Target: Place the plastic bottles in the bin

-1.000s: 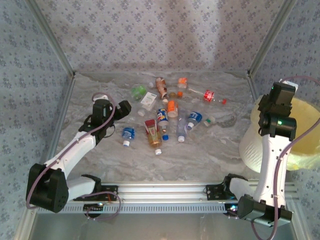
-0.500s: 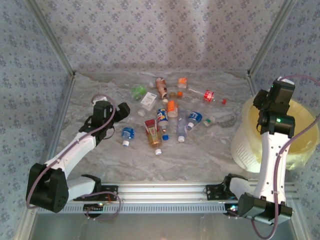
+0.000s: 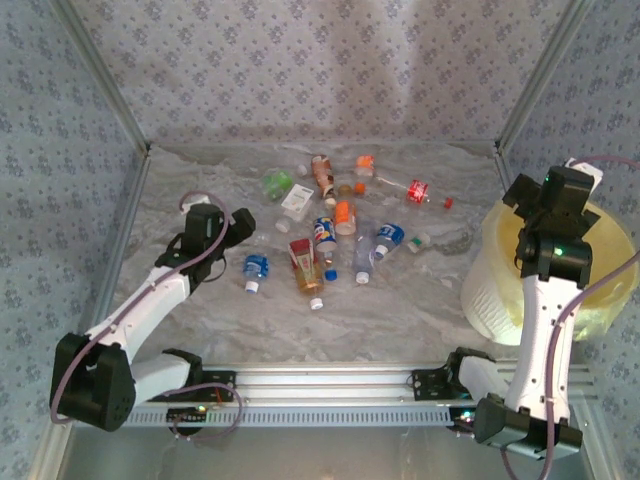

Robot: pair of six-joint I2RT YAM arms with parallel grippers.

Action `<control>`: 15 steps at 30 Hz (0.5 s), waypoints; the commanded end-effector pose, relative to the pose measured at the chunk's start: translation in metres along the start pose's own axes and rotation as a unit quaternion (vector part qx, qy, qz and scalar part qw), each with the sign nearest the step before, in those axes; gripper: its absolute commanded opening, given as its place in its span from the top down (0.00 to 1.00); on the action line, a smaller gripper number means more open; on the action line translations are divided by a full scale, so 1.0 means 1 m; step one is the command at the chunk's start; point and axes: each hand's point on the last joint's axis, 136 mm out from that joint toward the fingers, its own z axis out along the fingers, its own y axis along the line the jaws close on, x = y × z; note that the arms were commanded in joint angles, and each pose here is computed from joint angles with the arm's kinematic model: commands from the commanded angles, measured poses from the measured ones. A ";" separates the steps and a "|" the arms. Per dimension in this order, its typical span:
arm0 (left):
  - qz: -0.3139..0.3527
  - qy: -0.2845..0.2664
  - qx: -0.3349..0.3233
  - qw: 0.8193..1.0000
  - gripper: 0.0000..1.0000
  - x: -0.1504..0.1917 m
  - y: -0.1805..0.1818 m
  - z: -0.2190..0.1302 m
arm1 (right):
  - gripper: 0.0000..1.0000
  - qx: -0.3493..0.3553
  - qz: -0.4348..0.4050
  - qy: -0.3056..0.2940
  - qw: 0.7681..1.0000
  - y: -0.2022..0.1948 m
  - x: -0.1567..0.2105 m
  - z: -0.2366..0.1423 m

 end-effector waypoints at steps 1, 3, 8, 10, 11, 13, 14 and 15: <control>0.021 0.014 -0.036 0.999 0.02 -0.002 0.013 -0.007 | 0.00 -0.005 0.013 -0.027 1.000 -0.002 -0.013 -0.019; 0.031 0.041 -0.052 0.997 0.02 0.004 0.023 -0.008 | 0.00 -0.054 0.018 -0.042 0.997 0.013 -0.020 -0.030; 0.058 0.123 -0.026 0.990 0.02 0.029 0.022 -0.008 | 0.00 -0.221 0.008 -0.069 0.973 0.072 -0.027 -0.060; 0.070 0.151 0.009 0.986 0.02 0.041 0.011 -0.007 | 0.00 -0.267 0.013 -0.078 0.960 0.093 -0.027 -0.069; 0.077 0.157 0.017 0.984 0.02 0.045 0.008 -0.007 | 0.00 -0.286 0.012 -0.080 0.955 0.102 -0.026 -0.072; 0.097 0.162 0.017 0.982 0.02 0.052 0.005 -0.007 | 0.00 -0.329 0.002 -0.084 0.941 0.126 -0.021 -0.080; 0.106 0.162 0.011 0.981 0.02 0.055 0.005 -0.006 | 0.00 -0.346 -0.006 -0.084 0.934 0.137 -0.017 -0.083; 0.118 0.163 0.004 0.980 0.02 0.057 0.004 -0.006 | 0.00 -0.367 -0.019 -0.087 0.926 0.150 -0.013 -0.089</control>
